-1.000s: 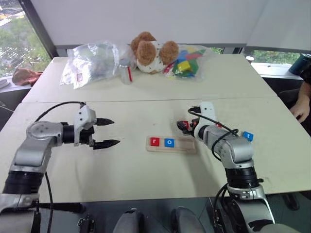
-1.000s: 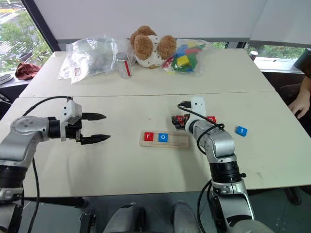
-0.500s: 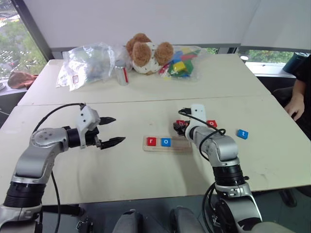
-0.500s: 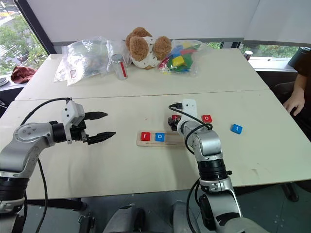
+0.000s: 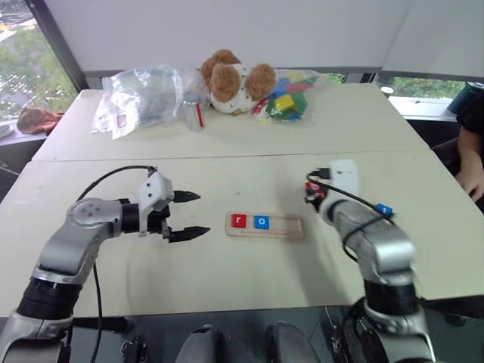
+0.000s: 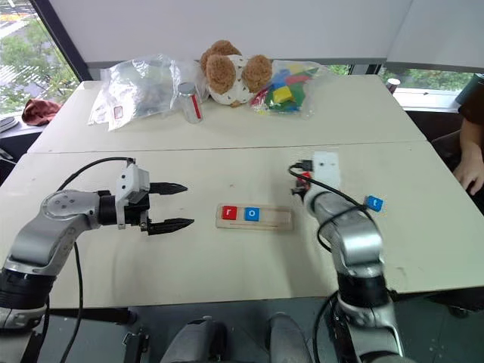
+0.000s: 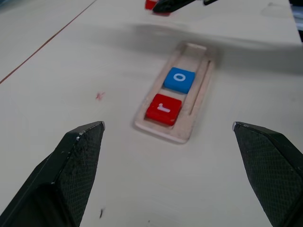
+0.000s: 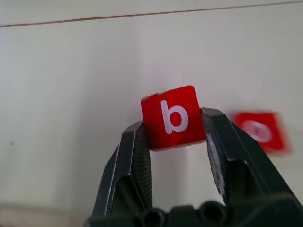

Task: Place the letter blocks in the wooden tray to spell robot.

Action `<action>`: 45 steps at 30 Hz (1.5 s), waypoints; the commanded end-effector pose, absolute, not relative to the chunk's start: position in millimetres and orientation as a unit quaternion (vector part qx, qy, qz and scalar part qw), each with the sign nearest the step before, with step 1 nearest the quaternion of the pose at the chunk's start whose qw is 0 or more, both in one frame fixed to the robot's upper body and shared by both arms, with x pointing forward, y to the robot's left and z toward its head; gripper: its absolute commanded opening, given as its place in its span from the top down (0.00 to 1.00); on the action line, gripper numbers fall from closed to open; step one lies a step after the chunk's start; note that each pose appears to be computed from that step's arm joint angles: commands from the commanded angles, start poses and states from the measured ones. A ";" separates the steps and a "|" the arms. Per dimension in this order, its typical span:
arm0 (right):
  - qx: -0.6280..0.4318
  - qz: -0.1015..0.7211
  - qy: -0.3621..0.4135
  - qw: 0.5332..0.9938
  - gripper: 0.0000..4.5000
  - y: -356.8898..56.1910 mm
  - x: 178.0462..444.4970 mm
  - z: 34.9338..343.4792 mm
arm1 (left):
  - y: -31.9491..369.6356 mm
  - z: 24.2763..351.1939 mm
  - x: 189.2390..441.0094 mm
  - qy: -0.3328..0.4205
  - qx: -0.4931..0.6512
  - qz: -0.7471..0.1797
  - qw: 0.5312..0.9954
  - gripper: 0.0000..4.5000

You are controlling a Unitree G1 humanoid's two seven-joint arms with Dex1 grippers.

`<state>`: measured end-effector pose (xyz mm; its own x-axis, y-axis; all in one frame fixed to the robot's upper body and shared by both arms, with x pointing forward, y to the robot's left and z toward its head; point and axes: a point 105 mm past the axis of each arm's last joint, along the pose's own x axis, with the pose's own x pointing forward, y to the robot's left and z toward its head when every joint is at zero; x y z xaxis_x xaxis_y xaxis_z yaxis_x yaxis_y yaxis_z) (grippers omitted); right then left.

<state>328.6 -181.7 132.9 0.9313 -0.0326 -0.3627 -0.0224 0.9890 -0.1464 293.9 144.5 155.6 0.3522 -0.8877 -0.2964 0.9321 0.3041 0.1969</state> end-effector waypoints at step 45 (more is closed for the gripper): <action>-0.312 0.485 0.192 0.794 0.00 -262.2 317.8 112.4 | 167.0 157.1 277.7 0.125 0.198 -0.586 0.776 0.00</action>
<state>315.4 -262.5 108.4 0.4548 0.6458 -0.6133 -0.8900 0.3544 -0.2868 277.4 163.1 146.3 0.2493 -0.8648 -0.4359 0.9684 0.2188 0.1198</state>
